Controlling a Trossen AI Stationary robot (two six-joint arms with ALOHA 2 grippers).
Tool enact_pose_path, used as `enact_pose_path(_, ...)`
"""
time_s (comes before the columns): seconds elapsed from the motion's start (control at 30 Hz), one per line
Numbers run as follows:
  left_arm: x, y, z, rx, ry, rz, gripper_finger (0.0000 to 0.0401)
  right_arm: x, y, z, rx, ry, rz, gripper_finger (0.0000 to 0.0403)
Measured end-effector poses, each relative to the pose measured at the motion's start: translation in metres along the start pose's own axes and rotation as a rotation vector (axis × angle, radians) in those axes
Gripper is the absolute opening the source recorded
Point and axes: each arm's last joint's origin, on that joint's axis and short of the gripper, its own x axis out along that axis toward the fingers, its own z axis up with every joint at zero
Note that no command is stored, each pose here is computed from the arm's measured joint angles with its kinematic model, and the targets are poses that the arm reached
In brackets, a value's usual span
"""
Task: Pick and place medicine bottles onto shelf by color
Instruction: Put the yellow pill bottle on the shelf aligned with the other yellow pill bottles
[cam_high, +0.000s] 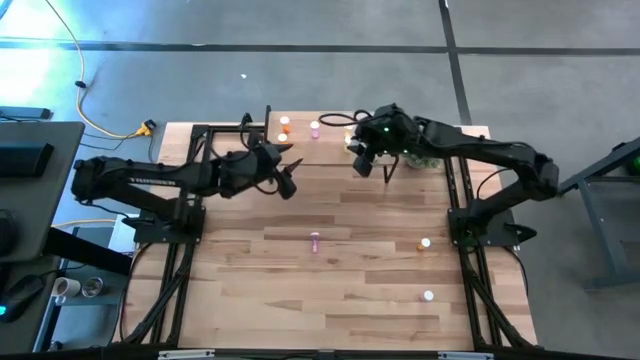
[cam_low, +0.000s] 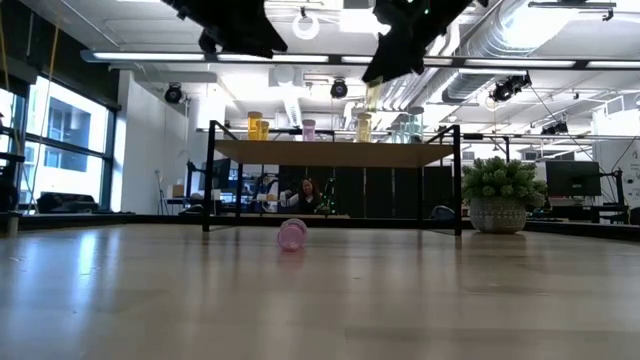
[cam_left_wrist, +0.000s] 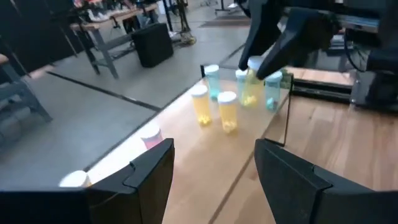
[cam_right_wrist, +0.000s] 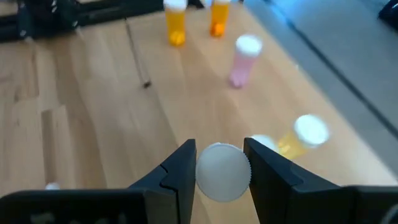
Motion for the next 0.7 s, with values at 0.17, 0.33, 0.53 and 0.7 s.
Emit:
enact_pose_path(0.17, 0.007, 0.01, -0.002, -0.013, 0.014, -0.023, 0.0211, 0.015, 0.0, -0.005, 0.024, 0.054, 0.049, 0.0112)
enact_pose_path(0.33, 0.011, 0.017, -0.001, -0.025, 0.014, -0.046, 0.0211, 0.02, 0.001, -0.007, 0.032, 0.067, 0.072, 0.0112)
enact_pose_path(0.53, 0.013, 0.022, -0.001, -0.021, 0.018, -0.04, 0.0211, 0.024, -0.002, -0.007, 0.04, 0.069, 0.065, 0.0112)
enact_pose_path(0.7, 0.014, 0.025, -0.002, -0.015, 0.02, -0.029, 0.0211, 0.033, -0.007, -0.01, 0.07, 0.087, 0.081, 0.0112)
